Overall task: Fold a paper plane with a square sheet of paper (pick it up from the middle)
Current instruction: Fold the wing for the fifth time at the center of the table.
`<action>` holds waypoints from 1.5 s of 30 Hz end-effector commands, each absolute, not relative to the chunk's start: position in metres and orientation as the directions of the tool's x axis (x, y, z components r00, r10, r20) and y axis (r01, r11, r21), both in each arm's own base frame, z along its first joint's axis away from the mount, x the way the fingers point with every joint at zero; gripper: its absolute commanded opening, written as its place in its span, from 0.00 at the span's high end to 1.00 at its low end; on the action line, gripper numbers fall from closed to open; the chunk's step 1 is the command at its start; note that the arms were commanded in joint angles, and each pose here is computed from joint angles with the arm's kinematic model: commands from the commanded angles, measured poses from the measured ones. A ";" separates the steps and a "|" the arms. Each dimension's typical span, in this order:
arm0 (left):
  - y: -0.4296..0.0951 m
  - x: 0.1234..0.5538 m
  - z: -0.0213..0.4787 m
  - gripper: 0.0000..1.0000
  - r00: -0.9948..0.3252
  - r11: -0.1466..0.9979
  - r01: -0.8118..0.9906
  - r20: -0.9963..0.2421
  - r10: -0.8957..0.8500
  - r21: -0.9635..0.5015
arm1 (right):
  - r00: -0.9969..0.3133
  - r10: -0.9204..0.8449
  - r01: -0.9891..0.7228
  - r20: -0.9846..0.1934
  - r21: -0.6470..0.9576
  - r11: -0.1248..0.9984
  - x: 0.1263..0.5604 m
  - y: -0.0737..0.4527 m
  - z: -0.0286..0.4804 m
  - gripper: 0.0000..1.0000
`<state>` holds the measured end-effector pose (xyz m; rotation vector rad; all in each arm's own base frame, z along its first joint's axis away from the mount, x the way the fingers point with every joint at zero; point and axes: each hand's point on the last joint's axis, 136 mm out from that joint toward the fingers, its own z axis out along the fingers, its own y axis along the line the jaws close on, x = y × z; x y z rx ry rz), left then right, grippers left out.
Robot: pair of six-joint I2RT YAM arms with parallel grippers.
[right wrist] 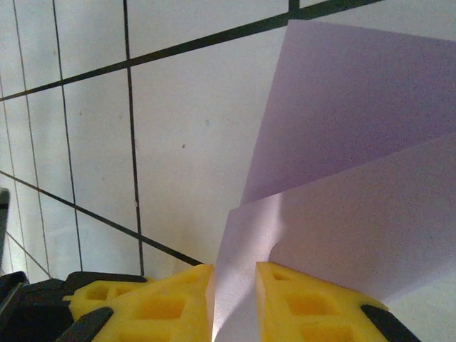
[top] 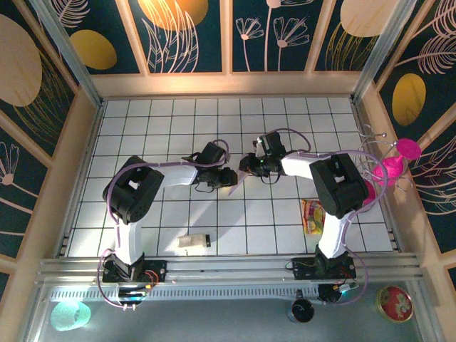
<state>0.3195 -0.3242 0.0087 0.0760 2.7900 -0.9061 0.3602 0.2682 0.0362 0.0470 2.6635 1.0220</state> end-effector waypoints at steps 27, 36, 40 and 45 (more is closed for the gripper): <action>-0.277 0.283 -0.089 0.79 -0.996 0.934 0.055 -0.084 0.027 -0.353 | -0.961 0.074 -0.123 -0.265 0.657 0.744 0.364 0.278 0.036 0.77; -0.277 0.283 -0.090 0.80 -0.996 0.932 0.056 -0.084 0.028 -0.357 | -0.970 0.056 -0.114 -0.236 0.648 0.753 0.361 0.279 0.024 0.77; -0.277 0.283 -0.090 0.80 -0.996 0.932 0.055 -0.082 0.028 -0.358 | -0.973 0.051 -0.106 -0.223 0.637 0.764 0.360 0.277 0.017 0.78; -0.278 0.283 -0.087 0.81 -0.996 0.930 0.059 -0.088 0.029 -0.362 | -0.978 0.049 -0.086 -0.202 0.607 0.790 0.357 0.272 0.007 0.78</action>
